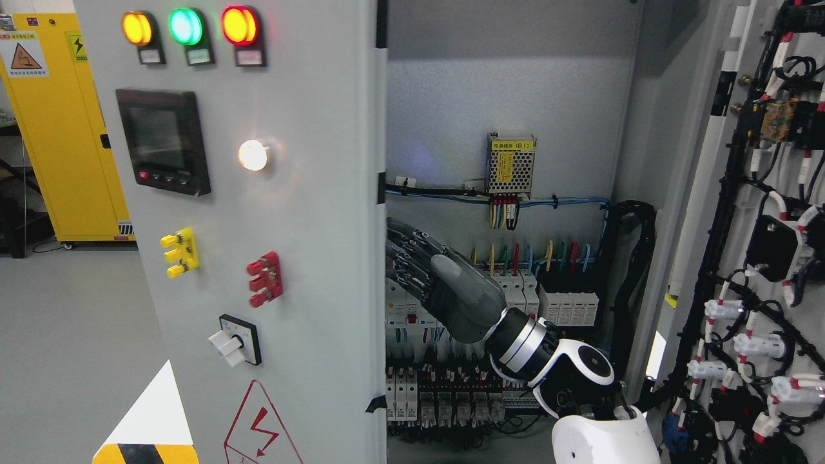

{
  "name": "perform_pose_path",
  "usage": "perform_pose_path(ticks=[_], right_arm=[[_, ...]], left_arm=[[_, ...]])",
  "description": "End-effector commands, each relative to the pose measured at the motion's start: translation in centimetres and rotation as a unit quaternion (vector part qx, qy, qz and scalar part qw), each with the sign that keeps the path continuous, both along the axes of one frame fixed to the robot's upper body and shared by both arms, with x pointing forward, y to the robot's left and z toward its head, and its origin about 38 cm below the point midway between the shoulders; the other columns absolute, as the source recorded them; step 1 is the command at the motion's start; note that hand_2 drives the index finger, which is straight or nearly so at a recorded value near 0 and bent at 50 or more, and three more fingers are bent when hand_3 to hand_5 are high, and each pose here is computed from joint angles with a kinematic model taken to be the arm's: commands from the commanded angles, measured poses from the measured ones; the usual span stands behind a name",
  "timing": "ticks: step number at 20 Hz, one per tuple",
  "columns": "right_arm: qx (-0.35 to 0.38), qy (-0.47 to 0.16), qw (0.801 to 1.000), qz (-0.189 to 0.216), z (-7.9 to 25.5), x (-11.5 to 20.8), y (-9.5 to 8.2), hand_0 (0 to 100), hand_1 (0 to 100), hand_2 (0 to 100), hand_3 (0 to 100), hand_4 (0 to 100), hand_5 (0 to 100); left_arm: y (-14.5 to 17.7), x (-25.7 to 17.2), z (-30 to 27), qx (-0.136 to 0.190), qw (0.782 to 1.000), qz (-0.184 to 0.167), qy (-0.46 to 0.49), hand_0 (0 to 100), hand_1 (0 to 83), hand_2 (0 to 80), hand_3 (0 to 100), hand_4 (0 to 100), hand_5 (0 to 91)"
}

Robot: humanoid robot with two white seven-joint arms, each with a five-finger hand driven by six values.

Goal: Open door with both hands
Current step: 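Swing the lamp-panel door outward with the right hand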

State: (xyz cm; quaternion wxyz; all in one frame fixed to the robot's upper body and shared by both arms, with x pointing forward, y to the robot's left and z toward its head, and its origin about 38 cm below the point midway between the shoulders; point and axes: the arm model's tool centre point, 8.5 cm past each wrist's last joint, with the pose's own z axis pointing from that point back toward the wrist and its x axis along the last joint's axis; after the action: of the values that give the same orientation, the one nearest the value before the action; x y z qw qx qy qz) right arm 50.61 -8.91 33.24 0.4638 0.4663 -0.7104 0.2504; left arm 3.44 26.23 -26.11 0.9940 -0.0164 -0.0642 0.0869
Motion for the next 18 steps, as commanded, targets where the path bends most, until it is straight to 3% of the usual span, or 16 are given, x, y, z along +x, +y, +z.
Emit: perform_pose_path(ticks=[1,9,18], right_arm=[[0.026,-0.009,0.999,0.032,0.4,-2.1,0.3,0,50,4,0,0,0],[-0.021,-0.001,0.995,0.093,-1.8,-6.1,4.5,0,50,4,0,0,0],[-0.060,0.034,0.986,0.152,-6.8,-9.4,8.9,0,50,4,0,0,0]], left_arm=[[-1.9,0.6,-0.1,-0.015,1.000,-0.001,-0.010,12,55.6,0.0,0,0,0.0],[-1.8,0.3,-0.1,-0.014,1.000,-0.001,-0.006,12,55.6,0.0,0,0,0.0],[-2.3,0.5,-0.1,-0.019,1.000,0.001,-0.009,12,55.6,0.0,0,0,0.0]])
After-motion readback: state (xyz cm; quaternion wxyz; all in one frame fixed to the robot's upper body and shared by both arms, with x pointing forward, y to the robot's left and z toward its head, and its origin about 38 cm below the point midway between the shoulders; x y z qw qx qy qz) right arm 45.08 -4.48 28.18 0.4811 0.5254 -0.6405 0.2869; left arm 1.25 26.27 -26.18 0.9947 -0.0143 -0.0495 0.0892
